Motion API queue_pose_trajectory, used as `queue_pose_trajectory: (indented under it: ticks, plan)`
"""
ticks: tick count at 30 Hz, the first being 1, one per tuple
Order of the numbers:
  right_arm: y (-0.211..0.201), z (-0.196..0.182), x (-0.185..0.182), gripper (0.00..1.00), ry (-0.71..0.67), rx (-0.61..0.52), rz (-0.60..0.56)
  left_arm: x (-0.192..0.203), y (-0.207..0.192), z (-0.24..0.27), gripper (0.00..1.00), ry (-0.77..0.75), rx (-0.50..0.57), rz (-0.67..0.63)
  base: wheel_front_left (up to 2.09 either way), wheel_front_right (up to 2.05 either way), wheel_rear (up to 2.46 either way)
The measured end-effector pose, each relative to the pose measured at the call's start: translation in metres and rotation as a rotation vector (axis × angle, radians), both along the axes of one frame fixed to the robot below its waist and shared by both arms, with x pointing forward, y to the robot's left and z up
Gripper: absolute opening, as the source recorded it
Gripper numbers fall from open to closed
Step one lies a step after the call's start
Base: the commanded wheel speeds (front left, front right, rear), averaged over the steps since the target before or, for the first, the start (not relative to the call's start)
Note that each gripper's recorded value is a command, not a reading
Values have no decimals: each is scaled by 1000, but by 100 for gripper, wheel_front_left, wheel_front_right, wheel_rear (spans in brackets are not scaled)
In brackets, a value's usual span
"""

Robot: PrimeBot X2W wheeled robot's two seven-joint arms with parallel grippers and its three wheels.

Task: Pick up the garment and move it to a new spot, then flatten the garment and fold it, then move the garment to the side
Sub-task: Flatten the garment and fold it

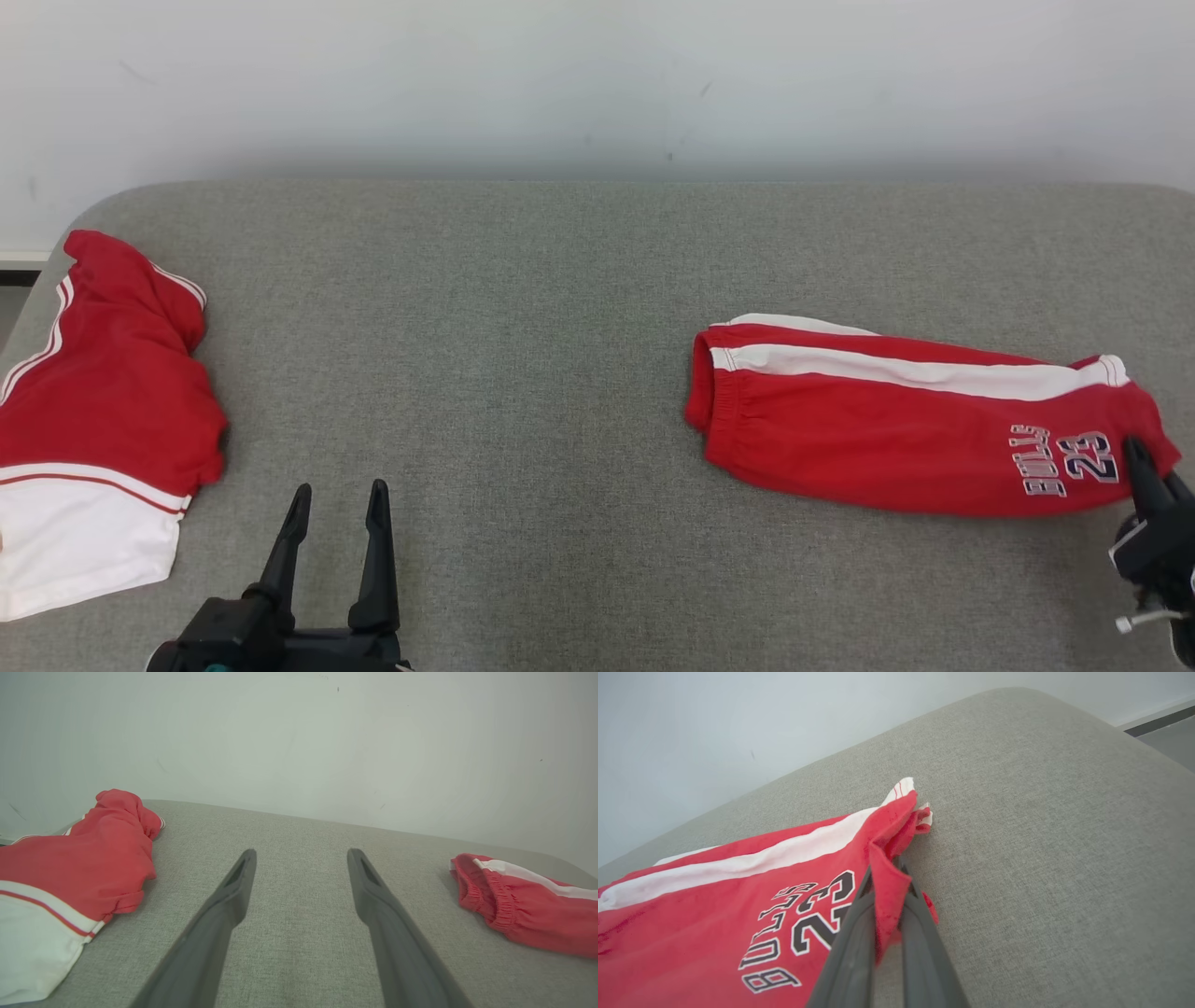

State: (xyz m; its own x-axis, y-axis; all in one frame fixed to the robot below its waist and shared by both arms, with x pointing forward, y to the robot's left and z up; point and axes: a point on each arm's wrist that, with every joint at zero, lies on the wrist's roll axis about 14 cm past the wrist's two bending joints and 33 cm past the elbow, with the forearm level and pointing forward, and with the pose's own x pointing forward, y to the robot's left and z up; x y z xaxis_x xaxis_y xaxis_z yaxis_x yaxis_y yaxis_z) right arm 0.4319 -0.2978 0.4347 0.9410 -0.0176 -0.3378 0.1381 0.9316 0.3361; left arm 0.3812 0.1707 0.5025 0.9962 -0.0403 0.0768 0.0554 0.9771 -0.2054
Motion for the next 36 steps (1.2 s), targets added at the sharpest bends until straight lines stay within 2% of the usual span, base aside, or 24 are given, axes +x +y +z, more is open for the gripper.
queue_pose_trajectory:
  ticks: [7,17,22,27,34,35,36]
  plan:
    - [29,37,32,0,-123,-42,95,1,1,0,100,-1,0,3,0,0,0]
    - [139,62,51,0,-250,-24,380,-4,12,0,100,1,-3,40,0,0,0]
    - [187,59,48,0,-270,-25,502,-4,17,3,100,-6,-12,60,0,0,0]
    - [223,39,34,0,-234,17,563,-7,23,2,100,-1,-19,81,0,0,0]
    - [248,7,17,0,-152,13,614,-7,26,0,100,7,-20,95,0,0,0]
    - [249,6,16,7,-150,14,613,-6,26,0,100,6,-20,96,0,0,0]
    - [250,7,16,49,-157,16,612,-6,26,1,100,5,-20,95,0,0,0]
